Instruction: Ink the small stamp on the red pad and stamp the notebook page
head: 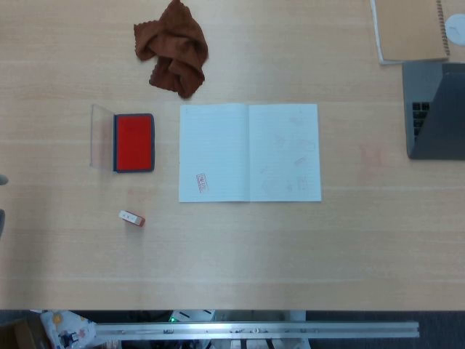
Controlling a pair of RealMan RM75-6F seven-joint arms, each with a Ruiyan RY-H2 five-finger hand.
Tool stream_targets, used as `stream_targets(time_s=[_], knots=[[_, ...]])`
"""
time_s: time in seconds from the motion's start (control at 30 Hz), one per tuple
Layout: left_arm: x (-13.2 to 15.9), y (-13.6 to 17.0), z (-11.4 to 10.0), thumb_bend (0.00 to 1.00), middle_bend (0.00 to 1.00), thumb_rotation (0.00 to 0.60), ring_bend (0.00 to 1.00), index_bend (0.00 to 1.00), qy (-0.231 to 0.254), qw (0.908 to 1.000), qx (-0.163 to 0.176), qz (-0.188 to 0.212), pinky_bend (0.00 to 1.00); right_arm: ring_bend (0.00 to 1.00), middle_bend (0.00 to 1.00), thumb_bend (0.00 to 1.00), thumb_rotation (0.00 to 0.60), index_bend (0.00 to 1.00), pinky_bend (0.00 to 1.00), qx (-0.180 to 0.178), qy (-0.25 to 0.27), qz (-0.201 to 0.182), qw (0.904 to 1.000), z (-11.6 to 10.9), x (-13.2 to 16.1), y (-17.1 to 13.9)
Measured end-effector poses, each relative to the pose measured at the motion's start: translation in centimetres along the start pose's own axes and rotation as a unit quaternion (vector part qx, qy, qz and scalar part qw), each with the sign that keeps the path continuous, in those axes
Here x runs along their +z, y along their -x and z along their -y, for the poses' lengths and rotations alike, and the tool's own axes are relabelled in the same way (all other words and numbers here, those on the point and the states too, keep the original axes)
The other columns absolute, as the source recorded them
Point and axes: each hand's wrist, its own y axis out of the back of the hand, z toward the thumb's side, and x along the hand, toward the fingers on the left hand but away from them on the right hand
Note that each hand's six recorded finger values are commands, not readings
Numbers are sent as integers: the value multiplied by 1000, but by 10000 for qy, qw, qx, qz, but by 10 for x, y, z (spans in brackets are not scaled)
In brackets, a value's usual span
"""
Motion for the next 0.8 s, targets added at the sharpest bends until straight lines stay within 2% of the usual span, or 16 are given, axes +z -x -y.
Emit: stream_targets(time_s=[0.27, 0.43, 0.8], knots=[[-2, 0, -1, 332, 210, 600, 160, 351, 4, 10000, 17, -8, 190, 415, 586, 357, 600, 585, 496, -35, -13, -29, 10000, -2, 3, 1], [-2, 0, -1, 332, 210, 600, 160, 351, 13, 10000, 10, 17, 190, 415, 534, 358, 600, 585, 496, -131, 18, -47, 9999, -4, 4, 1], [8, -3, 3, 332, 210, 600, 160, 352, 128, 9985, -281, 443, 190, 415, 528, 358, 600, 525, 496, -216, -7, -43, 9998, -8, 5, 2]])
